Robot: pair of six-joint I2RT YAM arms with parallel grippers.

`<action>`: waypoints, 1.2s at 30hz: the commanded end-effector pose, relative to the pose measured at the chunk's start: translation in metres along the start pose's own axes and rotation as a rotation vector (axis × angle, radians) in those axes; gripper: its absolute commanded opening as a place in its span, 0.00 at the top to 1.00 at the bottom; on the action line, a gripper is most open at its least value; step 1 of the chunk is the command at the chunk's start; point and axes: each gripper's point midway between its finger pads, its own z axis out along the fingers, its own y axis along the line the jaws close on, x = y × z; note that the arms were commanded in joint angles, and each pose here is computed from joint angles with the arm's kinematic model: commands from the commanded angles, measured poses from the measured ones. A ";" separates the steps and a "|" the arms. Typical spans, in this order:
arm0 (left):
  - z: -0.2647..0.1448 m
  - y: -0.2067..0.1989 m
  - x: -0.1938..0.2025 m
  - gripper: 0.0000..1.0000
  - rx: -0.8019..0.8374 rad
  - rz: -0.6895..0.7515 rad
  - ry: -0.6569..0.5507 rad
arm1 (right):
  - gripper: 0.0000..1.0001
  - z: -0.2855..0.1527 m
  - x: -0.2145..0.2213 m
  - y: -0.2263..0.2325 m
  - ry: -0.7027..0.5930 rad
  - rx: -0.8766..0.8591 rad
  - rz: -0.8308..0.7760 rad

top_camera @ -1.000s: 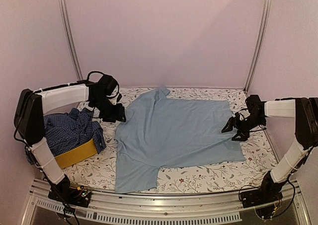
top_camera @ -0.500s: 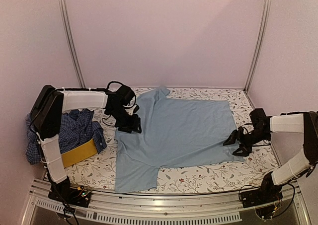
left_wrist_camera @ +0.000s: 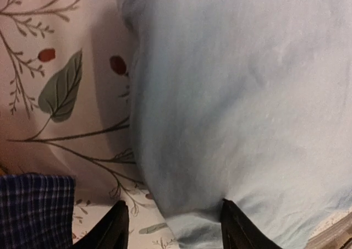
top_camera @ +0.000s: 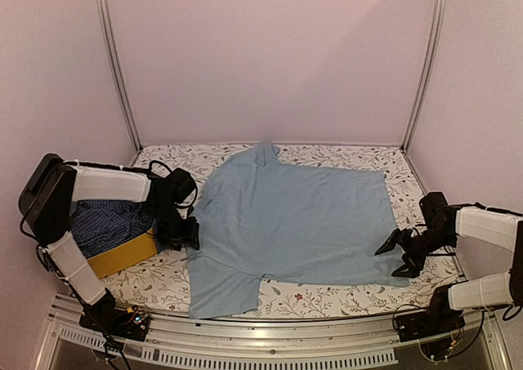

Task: Fold and stack the mixed laundry pile
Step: Smooth out the flattened T-shirt at the center of the board, then move the flattened T-shirt to the center of the board.

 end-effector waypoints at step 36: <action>0.026 -0.056 -0.355 0.46 0.263 0.149 -0.474 | 0.20 -0.002 -0.231 0.193 -0.352 -0.088 -0.577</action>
